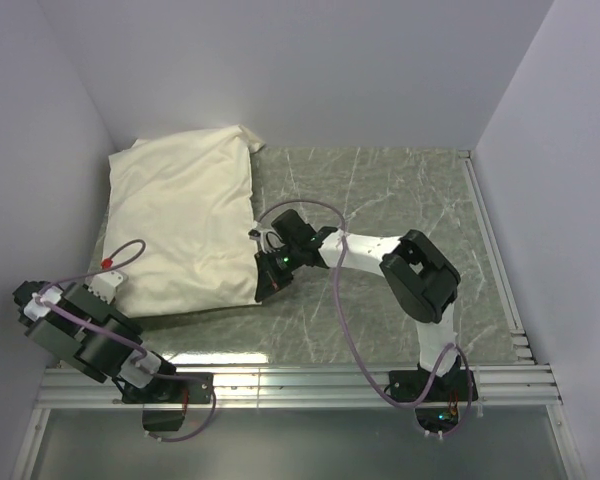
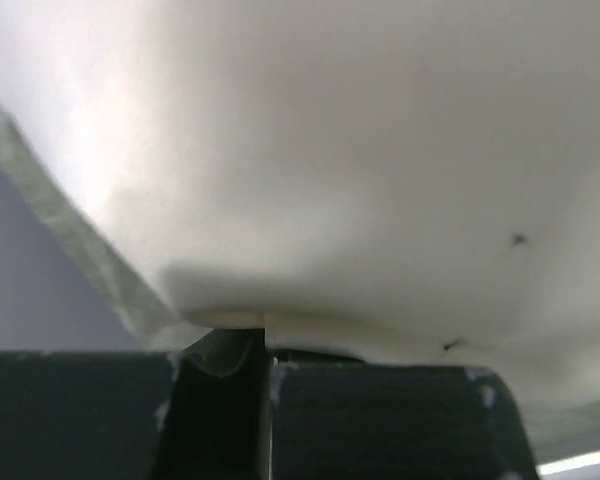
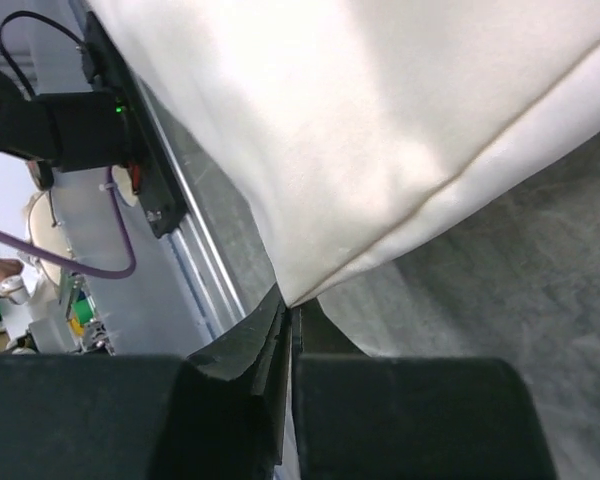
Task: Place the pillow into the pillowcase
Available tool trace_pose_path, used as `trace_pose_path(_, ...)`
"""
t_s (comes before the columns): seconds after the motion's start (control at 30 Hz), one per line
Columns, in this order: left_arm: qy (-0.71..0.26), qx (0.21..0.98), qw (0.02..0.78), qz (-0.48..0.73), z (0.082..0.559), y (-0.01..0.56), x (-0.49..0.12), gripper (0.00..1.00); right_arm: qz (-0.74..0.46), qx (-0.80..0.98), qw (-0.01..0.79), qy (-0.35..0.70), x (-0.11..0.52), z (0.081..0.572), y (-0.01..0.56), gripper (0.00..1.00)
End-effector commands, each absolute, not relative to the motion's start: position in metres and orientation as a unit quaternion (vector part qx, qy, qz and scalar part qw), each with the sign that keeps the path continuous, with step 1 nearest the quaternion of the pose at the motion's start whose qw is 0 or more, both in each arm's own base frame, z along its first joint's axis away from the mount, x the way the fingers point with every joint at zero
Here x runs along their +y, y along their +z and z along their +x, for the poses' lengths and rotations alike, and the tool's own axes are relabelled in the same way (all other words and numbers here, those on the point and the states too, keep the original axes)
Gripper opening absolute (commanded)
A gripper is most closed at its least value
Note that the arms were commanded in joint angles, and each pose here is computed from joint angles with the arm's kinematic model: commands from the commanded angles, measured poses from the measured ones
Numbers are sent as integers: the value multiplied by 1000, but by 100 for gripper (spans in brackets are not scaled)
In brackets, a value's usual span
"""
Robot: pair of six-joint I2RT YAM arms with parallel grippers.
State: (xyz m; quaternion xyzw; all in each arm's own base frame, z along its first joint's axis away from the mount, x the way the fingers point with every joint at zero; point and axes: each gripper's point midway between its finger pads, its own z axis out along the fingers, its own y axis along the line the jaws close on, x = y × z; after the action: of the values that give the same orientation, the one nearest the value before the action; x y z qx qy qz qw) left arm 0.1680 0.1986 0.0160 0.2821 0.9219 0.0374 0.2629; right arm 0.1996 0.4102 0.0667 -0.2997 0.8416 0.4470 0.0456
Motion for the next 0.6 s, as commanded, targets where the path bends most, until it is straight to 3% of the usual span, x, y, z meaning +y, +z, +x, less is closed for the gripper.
trace_pose_path(0.0,-4,926,263,269,157,38,178,1,-314,821,63,472,408,196,106,1)
trace_pose_path(0.23,-1,927,303,221,162,108,172,0,-326,799,85,498,408,194,155,0)
trace_pose_path(0.43,36,888,425,174,195,222,171,0,-359,756,159,525,410,219,237,0)
trace_pose_path(0.57,44,827,537,163,225,309,156,0,-322,724,266,549,382,280,322,0)
